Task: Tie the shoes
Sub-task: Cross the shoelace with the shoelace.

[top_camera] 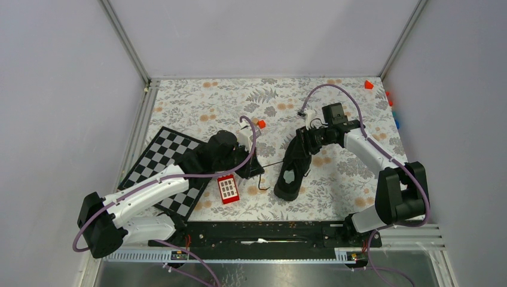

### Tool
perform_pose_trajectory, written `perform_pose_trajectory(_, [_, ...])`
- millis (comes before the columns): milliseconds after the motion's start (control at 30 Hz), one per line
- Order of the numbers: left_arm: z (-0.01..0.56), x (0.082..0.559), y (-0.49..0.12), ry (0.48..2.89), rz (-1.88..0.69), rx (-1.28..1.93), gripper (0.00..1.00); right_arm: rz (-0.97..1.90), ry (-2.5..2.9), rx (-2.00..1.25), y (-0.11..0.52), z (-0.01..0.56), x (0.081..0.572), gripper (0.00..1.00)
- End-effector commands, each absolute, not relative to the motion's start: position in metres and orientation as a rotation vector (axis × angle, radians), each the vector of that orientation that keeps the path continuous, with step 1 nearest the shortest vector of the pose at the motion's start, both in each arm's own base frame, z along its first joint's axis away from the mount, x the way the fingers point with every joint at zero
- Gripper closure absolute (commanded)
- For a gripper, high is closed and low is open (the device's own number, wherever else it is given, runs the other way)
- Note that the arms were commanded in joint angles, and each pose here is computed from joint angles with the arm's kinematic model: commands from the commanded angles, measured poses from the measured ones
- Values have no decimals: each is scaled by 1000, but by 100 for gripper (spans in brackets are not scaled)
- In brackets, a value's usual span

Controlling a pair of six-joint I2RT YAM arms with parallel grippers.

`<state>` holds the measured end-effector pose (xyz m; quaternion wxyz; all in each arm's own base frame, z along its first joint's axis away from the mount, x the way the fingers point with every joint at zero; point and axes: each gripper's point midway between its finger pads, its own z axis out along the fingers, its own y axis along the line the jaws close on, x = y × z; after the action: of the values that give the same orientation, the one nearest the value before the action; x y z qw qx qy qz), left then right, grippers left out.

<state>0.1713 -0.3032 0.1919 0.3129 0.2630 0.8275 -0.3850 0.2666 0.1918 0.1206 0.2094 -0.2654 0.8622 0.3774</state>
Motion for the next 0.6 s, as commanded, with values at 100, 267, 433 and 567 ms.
perform_pose_trajectory(100, [217,178,-309,2093,-1030,696,100,1051,2385,-706,190,133,274,46])
perform_pose_trajectory(267, [215,177,-309,2098,-1029,698,100,905,2483,-702,173,121,274,45])
perform_pose_trajectory(433, [213,177,-312,2104,-1038,703,100,884,2516,-681,170,120,274,40])
perform_pose_trajectory(567, [216,178,-311,2098,-1035,699,100,912,2493,-674,174,123,276,45])
